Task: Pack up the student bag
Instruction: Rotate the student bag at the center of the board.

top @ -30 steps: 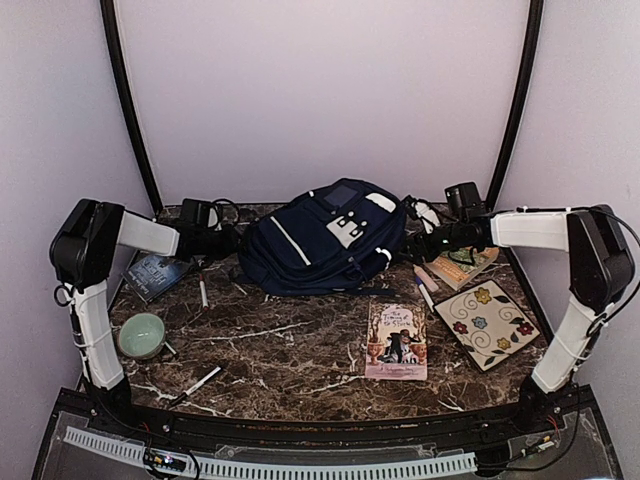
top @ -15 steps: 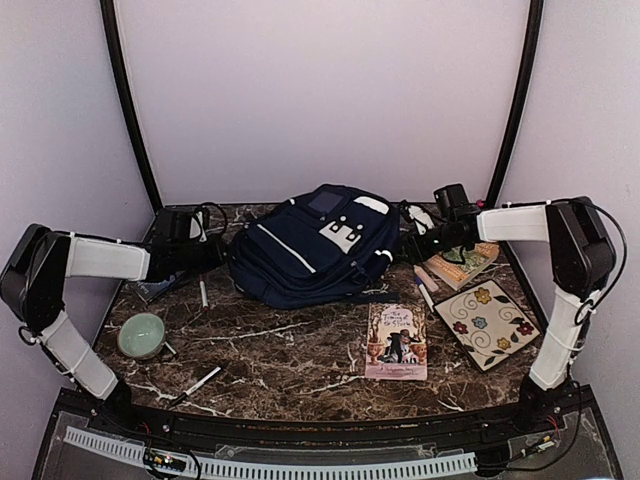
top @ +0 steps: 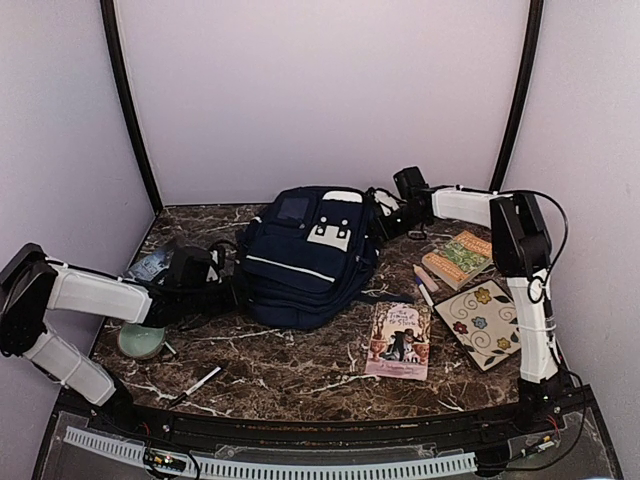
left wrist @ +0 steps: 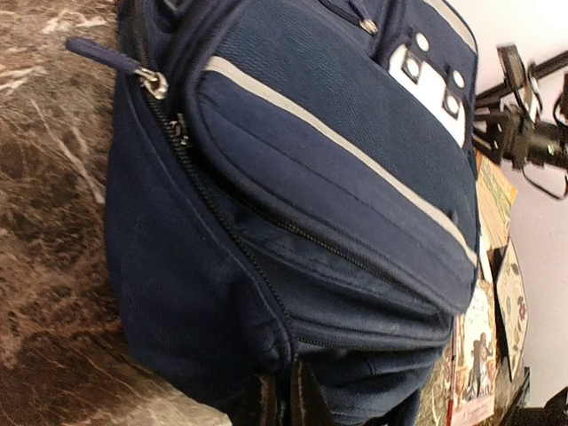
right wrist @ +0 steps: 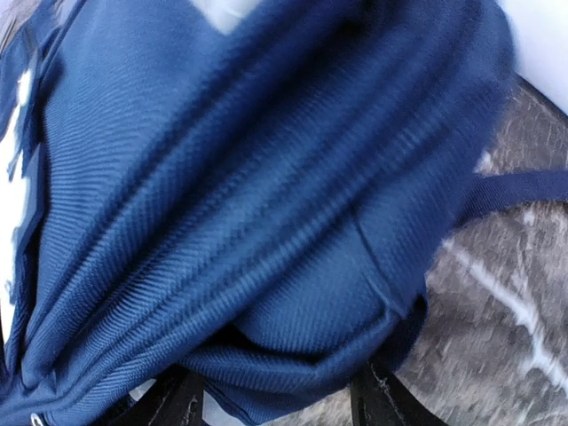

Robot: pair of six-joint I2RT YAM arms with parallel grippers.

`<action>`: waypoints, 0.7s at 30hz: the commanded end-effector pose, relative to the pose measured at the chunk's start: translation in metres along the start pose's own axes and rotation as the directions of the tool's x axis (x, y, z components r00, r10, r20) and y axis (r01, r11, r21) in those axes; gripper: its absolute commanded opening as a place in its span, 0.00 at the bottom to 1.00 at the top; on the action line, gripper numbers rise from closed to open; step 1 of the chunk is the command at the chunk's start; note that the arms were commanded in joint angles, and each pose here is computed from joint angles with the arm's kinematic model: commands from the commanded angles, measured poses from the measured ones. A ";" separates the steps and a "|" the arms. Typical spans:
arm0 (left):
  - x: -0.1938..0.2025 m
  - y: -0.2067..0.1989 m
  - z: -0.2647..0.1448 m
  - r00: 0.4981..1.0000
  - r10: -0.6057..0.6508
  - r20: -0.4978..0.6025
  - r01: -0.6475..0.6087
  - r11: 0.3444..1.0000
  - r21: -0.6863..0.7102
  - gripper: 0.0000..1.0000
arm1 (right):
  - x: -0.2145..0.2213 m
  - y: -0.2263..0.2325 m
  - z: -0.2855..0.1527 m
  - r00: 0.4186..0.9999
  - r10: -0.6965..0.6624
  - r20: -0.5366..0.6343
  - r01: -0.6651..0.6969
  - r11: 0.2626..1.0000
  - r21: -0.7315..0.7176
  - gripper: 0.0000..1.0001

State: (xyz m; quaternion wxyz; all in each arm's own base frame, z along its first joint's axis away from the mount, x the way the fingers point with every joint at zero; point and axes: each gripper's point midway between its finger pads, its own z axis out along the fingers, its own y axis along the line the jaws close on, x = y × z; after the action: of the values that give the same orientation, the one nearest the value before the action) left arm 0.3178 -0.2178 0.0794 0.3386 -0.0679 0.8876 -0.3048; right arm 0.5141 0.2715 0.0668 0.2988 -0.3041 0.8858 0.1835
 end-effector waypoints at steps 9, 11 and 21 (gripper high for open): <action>0.086 -0.045 -0.021 0.944 0.215 -0.249 -0.191 0.974 0.119 0.26 | -0.055 0.002 -0.021 0.996 -0.006 0.087 0.008 1.000 -0.024 0.58; 0.092 -0.044 -0.030 0.904 0.313 -0.290 -0.282 0.948 0.145 0.36 | -0.057 0.006 -0.046 0.994 -0.015 0.111 0.019 0.999 -0.034 0.60; 0.038 -0.092 -0.050 0.659 0.743 -0.117 -0.714 0.666 0.215 0.43 | -0.027 0.051 -0.153 0.978 -0.055 0.200 0.077 0.991 -0.106 0.64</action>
State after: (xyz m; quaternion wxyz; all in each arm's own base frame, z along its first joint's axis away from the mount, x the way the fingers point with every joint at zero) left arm 0.2425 -0.2754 0.1258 0.3115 0.2472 0.8796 -0.2610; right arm 0.4650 0.2414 0.1835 0.3544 -0.3085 0.8553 0.2182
